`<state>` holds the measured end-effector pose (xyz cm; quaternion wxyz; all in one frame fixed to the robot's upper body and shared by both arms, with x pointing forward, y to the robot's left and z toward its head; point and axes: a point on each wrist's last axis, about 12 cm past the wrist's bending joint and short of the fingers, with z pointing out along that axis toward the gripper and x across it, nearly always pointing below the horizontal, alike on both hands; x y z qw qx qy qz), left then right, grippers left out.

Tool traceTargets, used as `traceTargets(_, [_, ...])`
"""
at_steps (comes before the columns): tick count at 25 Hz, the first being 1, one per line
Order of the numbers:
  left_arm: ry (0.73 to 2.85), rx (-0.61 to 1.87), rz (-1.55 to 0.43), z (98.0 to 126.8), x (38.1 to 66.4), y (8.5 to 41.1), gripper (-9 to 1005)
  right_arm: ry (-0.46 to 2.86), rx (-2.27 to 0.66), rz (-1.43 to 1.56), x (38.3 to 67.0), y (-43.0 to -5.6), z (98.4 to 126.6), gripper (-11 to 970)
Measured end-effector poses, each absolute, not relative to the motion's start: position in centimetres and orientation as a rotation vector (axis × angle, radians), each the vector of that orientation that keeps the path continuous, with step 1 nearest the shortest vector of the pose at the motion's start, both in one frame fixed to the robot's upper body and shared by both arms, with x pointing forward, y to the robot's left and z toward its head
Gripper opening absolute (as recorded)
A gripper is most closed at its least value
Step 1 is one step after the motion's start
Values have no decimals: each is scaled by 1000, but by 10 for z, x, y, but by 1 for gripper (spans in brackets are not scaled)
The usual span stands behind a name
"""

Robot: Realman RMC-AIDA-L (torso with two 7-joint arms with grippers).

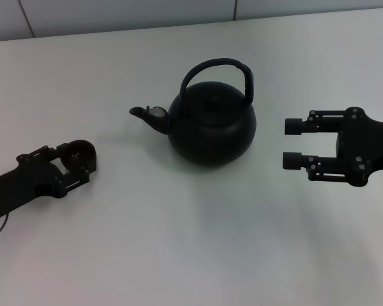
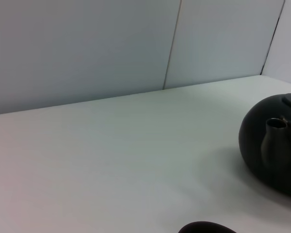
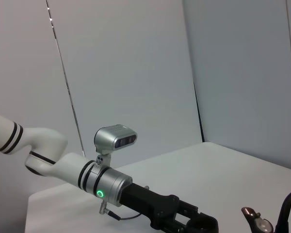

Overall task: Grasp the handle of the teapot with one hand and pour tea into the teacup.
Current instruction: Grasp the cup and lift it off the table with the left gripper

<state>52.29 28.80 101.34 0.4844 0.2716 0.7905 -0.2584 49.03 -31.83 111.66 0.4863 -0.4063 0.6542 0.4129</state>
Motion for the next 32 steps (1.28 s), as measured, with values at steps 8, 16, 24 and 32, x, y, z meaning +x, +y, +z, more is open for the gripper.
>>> traceTargets(8, [1884,690,-669,1020,529,280,696,1594,-987,1000,492,-318,1117,599])
traceTargets(16, [1833,744,-738,1028,535,264,696,1597,-972,996,492,-320,1117,597])
traceTargets(24, [1818,864,-799,1028,534,247,697,1596,-968,1011,488,-320,1115,596])
traceTargets(32, [1810,916,-798,1030,537,240,695,1598,-951,1026,479,-324,1112,595])
